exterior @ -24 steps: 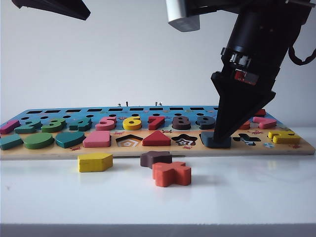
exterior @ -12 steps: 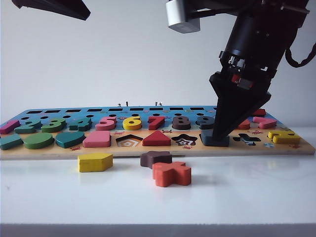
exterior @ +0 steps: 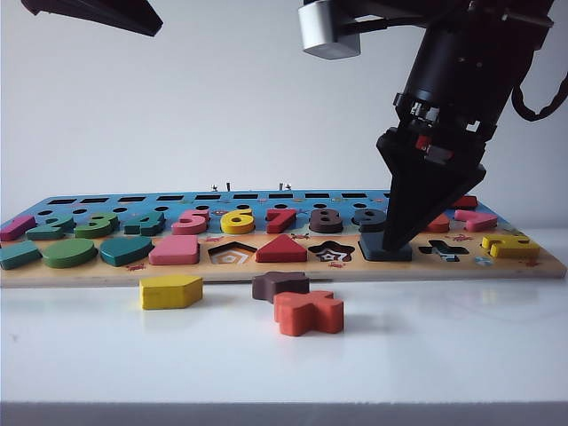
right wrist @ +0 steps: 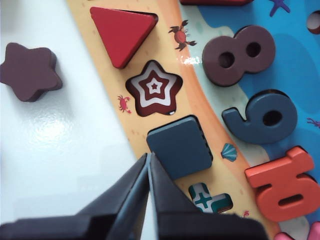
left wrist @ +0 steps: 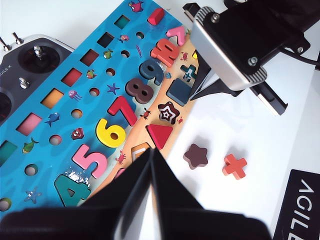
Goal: Insert the cube into the slot.
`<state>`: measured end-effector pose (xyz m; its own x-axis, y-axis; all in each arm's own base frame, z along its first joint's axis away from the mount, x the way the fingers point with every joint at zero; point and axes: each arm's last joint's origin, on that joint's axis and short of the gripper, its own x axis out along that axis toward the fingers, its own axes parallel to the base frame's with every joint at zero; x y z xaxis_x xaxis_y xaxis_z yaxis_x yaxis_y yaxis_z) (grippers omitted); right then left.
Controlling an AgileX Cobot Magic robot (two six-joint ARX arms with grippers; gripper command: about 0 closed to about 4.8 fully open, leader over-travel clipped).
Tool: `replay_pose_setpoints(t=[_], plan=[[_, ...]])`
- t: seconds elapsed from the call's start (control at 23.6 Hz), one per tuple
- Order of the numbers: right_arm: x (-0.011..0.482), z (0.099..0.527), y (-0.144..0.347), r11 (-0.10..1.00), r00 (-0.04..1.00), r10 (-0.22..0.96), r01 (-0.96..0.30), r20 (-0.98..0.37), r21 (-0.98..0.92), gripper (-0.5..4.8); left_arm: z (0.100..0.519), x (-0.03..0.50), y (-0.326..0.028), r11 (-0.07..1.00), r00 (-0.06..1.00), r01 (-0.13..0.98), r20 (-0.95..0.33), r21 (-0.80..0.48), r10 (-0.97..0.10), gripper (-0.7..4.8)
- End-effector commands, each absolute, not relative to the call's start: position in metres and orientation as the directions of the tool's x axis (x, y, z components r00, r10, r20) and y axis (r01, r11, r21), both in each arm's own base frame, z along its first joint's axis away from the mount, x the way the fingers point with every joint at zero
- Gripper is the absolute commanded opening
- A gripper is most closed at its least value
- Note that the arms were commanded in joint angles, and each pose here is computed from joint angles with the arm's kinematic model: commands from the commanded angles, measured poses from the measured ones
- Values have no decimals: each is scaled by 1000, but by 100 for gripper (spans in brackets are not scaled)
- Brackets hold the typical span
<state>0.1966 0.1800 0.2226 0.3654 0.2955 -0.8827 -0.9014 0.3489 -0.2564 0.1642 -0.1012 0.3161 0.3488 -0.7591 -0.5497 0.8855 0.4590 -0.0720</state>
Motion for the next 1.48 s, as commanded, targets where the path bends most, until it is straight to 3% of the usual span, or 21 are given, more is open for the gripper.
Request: replay_pose_setpoints(t=[0.04, 0.3, 0.34, 0.51, 0.8, 1.1, 1.4, 1.48], plan=[[195, 226, 180, 357, 363, 315, -902, -877, -245, -8, 318, 165, -102, 455, 352, 888, -539, -65, -765, 17], [181, 252, 176, 432, 387, 422, -881, -820, -194, -4, 318, 165, -102, 455, 352, 888, -539, -65, -765, 17], [176, 263, 171, 492, 422, 454, -853, -785, -174, 1, 318, 165, -102, 455, 352, 888, -539, -65, -765, 17], [173, 288, 147, 660, 520, 583, -751, -624, -10, 125, 318, 164, -102, 455, 352, 888, -540, -66, -764, 17], [162, 293, 105, 799, 706, 587, -586, -397, 139, 149, 320, 162, -101, 455, 356, 888, -535, -61, -767, 17], [133, 280, 52, 902, 868, 432, -411, -245, 136, 149, 324, 157, -98, 455, 369, 890, -516, -45, -773, 17], [95, 248, 11, 986, 993, 83, -70, -86, 152, 149, 326, 146, -87, 485, 409, 874, -482, -40, -775, 17], [86, 241, 6, 988, 999, 34, -28, -32, 155, 149, 322, 144, -82, 505, 426, 862, -475, -45, -770, 17]])
